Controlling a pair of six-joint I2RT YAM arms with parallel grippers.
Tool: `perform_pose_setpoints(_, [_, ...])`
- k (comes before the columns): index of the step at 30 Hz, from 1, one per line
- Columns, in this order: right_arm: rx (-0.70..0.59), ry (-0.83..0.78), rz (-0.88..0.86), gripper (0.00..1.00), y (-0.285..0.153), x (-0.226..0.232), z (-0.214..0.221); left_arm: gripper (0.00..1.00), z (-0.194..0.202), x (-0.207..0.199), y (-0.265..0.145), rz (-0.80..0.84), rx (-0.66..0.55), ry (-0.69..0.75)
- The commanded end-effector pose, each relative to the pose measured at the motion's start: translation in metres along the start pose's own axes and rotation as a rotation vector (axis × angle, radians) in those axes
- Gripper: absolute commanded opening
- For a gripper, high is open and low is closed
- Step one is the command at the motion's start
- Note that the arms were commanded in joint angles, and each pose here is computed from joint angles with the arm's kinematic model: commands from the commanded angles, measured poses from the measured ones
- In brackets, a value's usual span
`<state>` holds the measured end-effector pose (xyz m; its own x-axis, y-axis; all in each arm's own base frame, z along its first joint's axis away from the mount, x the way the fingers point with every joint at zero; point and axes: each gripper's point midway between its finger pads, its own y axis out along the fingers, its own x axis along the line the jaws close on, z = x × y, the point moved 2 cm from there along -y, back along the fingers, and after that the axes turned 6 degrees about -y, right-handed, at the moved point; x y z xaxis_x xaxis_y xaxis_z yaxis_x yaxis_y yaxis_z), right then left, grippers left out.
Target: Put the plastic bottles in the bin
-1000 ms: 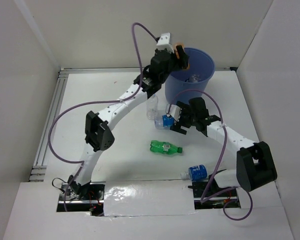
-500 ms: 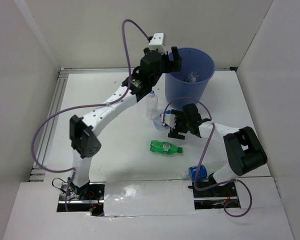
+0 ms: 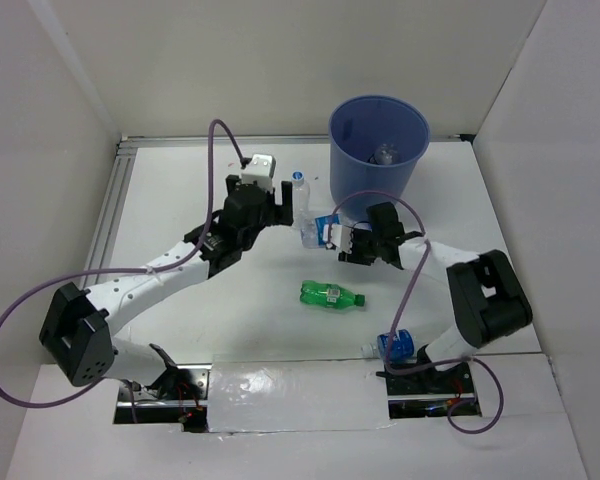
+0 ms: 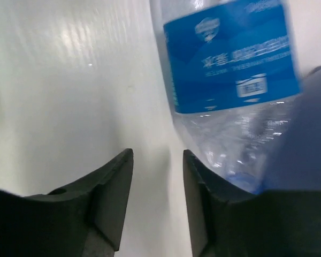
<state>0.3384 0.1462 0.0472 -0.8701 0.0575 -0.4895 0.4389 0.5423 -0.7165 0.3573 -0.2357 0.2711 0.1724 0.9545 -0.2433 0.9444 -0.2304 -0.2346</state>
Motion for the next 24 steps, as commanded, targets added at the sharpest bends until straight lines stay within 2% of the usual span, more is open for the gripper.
perform_pose_setpoints(1, [-0.093,-0.025,0.007,0.51,-0.031,-0.001,-0.027,1.00,-0.020,0.013,-0.011,-0.007,-0.095,-0.063])
perform_pose_setpoints(3, [-0.130,-0.020,-0.021,0.65,-0.049,0.008,-0.039,1.00,-0.008,0.015,-0.009,-0.004,-0.080,-0.056])
perform_pose_setpoints(6, [-0.195,-0.023,-0.035,0.80,-0.066,0.012,-0.059,1.00,-0.001,0.022,0.006,-0.038,-0.080,-0.071])
perform_pose_setpoints(8, [-0.205,0.003,-0.031,0.86,-0.071,0.014,-0.064,1.00,0.011,0.024,0.021,-0.053,-0.068,-0.075])
perform_pose_setpoints(10, [-0.208,0.022,-0.025,0.90,-0.076,0.014,-0.067,1.00,0.005,0.021,0.034,-0.045,-0.122,-0.118])
perform_pose_setpoints(12, [-0.209,0.063,-0.027,0.95,-0.079,0.016,-0.068,1.00,0.015,0.020,0.051,-0.041,-0.129,-0.139])
perform_pose_setpoints(16, [-0.231,0.105,0.011,0.99,-0.095,0.009,-0.079,1.00,0.036,0.001,0.085,0.059,-0.100,-0.117])
perform_pose_setpoints(21, [-0.227,0.131,0.028,0.99,-0.102,0.010,-0.076,1.00,0.028,-0.015,0.102,0.126,-0.146,-0.081])
perform_pose_setpoints(24, [-0.221,0.150,0.029,0.99,-0.103,0.015,-0.071,1.00,0.036,-0.025,0.105,0.188,-0.118,-0.043])
